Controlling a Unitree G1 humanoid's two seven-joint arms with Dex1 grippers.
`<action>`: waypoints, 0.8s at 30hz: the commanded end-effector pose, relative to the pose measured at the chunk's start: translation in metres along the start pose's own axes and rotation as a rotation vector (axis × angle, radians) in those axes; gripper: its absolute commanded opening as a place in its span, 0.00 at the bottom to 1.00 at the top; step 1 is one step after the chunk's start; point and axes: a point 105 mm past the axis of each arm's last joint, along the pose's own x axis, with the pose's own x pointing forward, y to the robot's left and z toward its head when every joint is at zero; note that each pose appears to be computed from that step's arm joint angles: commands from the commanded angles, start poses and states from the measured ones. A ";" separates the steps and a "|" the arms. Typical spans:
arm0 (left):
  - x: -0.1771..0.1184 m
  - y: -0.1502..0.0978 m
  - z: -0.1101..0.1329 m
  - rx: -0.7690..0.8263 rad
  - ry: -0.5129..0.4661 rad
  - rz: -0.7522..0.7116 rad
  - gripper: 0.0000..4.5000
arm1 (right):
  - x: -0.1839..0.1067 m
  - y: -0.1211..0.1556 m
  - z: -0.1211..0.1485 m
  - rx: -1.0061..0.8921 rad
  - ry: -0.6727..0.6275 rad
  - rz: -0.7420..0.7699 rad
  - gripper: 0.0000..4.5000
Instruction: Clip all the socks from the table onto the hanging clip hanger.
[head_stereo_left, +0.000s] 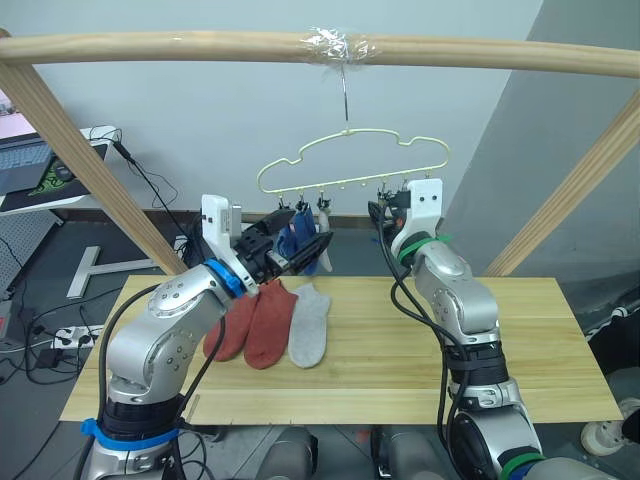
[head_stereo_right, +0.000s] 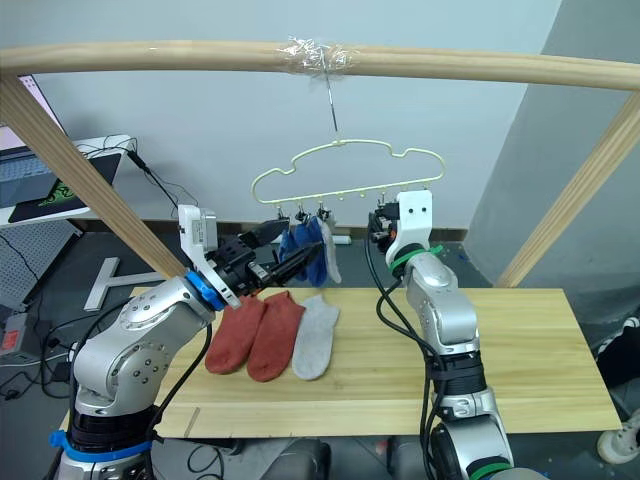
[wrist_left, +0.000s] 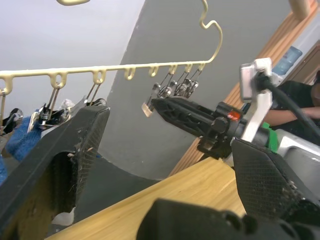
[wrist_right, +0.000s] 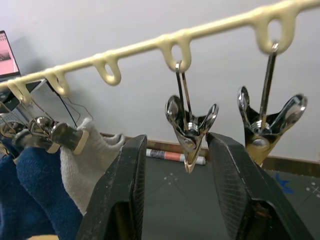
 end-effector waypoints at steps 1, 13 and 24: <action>0.001 -0.011 0.018 0.023 -0.062 -0.051 1.00 | 0.004 0.004 0.023 -0.003 -0.087 0.022 0.43; 0.002 -0.015 0.022 0.020 -0.062 -0.084 1.00 | 0.011 0.014 0.033 -0.009 -0.129 0.062 0.43; 0.004 -0.021 0.022 0.016 -0.071 -0.097 1.00 | 0.011 0.013 0.035 -0.028 -0.136 0.065 0.43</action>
